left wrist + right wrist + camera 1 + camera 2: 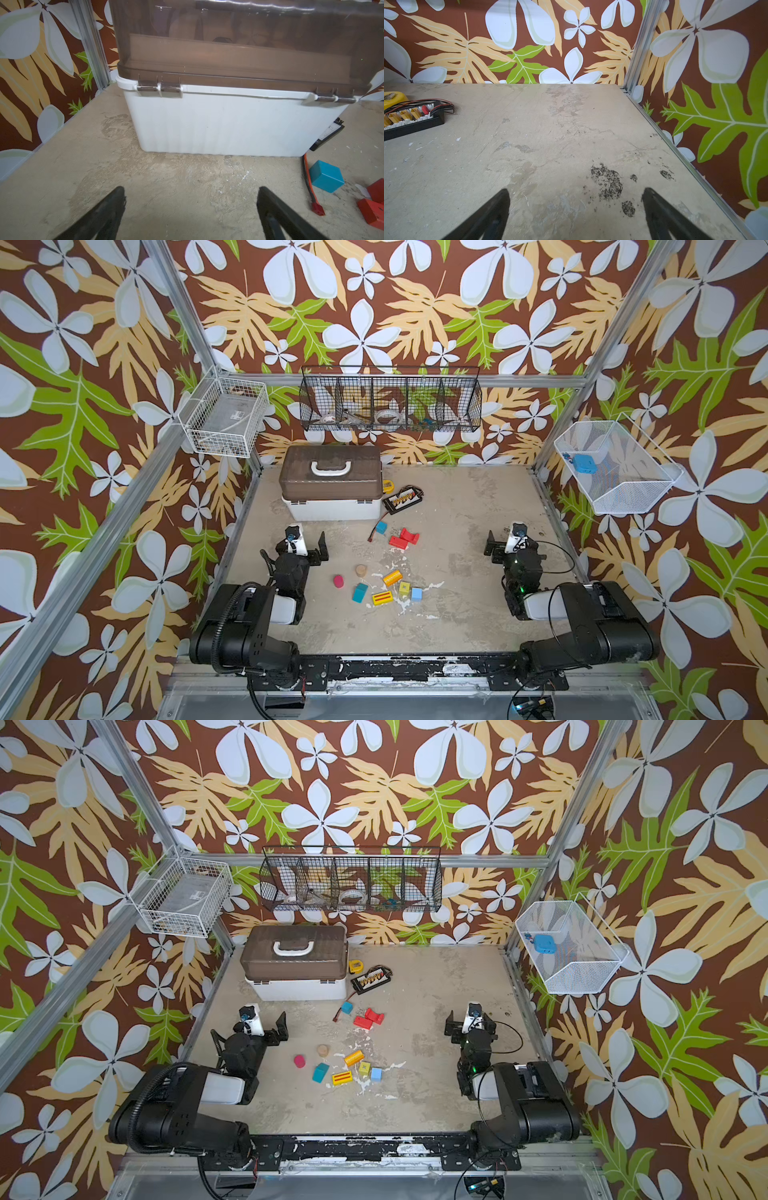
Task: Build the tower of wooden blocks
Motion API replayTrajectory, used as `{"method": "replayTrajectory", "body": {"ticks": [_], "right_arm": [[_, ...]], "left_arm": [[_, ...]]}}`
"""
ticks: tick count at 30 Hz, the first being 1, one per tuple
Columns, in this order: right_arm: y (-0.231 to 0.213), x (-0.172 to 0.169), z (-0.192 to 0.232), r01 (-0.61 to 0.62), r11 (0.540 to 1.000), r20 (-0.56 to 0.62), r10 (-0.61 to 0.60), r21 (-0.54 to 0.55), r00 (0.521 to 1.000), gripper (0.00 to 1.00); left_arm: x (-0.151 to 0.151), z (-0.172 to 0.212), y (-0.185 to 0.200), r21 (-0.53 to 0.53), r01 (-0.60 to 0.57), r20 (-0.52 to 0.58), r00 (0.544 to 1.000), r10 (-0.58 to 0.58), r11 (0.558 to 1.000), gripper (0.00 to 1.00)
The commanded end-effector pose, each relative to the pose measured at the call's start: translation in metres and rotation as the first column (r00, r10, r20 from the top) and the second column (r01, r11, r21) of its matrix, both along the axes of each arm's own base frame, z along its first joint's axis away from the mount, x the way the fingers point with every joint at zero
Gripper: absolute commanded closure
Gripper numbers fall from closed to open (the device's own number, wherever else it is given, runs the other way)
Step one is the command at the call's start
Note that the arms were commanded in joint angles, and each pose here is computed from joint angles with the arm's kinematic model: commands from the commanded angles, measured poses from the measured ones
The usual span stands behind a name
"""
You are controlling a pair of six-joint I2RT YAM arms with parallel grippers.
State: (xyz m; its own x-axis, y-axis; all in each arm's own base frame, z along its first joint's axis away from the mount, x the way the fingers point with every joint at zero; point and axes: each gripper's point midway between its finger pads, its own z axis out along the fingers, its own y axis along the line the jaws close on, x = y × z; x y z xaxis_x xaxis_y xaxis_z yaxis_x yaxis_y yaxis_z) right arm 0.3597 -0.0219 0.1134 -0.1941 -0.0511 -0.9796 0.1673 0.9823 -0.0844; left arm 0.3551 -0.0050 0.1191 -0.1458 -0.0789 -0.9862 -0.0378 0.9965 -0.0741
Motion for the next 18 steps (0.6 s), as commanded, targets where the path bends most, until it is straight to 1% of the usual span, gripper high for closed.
{"method": "replayTrajectory", "body": {"ticks": [1, 18], "right_arm": [[-0.0008, 0.0019, 0.0102, 0.005, 1.000, 0.039, -0.005, -0.010, 0.999, 0.00], [-0.0009, 0.0019, 0.0106, 0.006, 1.000, 0.041, -0.005, -0.009, 0.999, 0.00]], "left_arm": [[0.0029, 0.0144, -0.0010, 0.011, 0.004, 0.056, 0.998, -0.005, 1.000, 0.00], [0.0030, 0.0139, -0.0013, 0.013, 0.006, 0.054, 0.999, -0.007, 1.000, 0.00]]}}
